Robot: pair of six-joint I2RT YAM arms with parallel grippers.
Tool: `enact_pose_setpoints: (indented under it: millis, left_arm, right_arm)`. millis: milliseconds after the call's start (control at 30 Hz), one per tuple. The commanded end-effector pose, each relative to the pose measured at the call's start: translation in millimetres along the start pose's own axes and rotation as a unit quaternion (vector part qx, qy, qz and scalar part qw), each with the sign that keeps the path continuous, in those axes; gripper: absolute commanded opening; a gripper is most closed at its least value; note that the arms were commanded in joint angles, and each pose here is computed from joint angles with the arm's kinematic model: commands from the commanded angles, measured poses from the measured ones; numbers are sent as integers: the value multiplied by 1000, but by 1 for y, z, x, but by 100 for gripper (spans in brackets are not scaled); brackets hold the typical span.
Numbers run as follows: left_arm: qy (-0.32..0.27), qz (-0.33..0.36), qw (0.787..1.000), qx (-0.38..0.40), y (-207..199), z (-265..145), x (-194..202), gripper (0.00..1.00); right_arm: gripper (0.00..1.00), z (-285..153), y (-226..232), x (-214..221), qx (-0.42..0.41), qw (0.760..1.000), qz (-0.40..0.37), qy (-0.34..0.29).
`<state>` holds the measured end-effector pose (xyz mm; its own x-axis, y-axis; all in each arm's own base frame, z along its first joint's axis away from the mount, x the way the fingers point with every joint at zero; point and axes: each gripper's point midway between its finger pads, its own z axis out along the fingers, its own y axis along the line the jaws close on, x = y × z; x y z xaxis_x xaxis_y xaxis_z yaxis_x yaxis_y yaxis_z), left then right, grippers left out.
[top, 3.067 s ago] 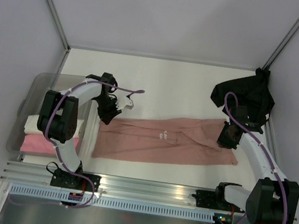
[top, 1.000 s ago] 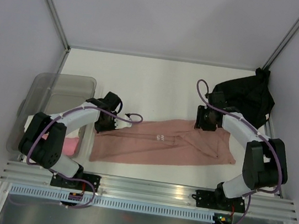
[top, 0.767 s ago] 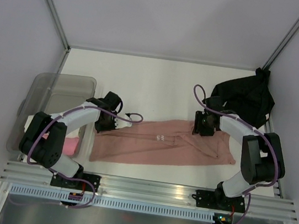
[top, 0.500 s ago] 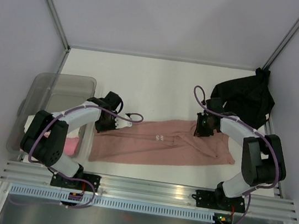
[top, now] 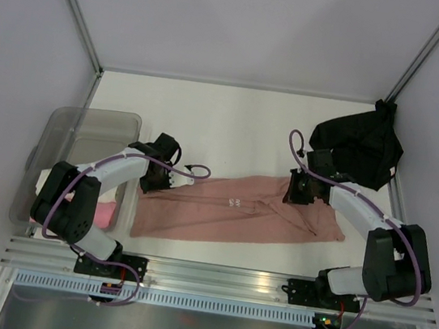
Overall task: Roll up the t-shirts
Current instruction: Fold the tshirt
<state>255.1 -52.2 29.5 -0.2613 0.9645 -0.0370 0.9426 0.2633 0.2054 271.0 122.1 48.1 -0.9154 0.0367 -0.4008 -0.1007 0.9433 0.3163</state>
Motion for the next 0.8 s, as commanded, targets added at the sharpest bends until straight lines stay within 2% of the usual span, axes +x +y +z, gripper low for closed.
enact_pose_setpoints:
  millis: [0, 333, 767]
  left_arm:
    - [-8, -10, 1000, -18, 12, -6, -8, 7]
    - [-7, -10, 1000, -17, 14, -6, -9, 7]
    - [-8, -11, 1000, -21, 16, -7, -10, 7]
  right_arm:
    - [1, -13, 17, 7, -33, 999, -10, -8]
    - [0, -14, 51, 46, -83, 996, -43, 10]
    - [0, -3, 54, 76, -83, 993, -59, 61]
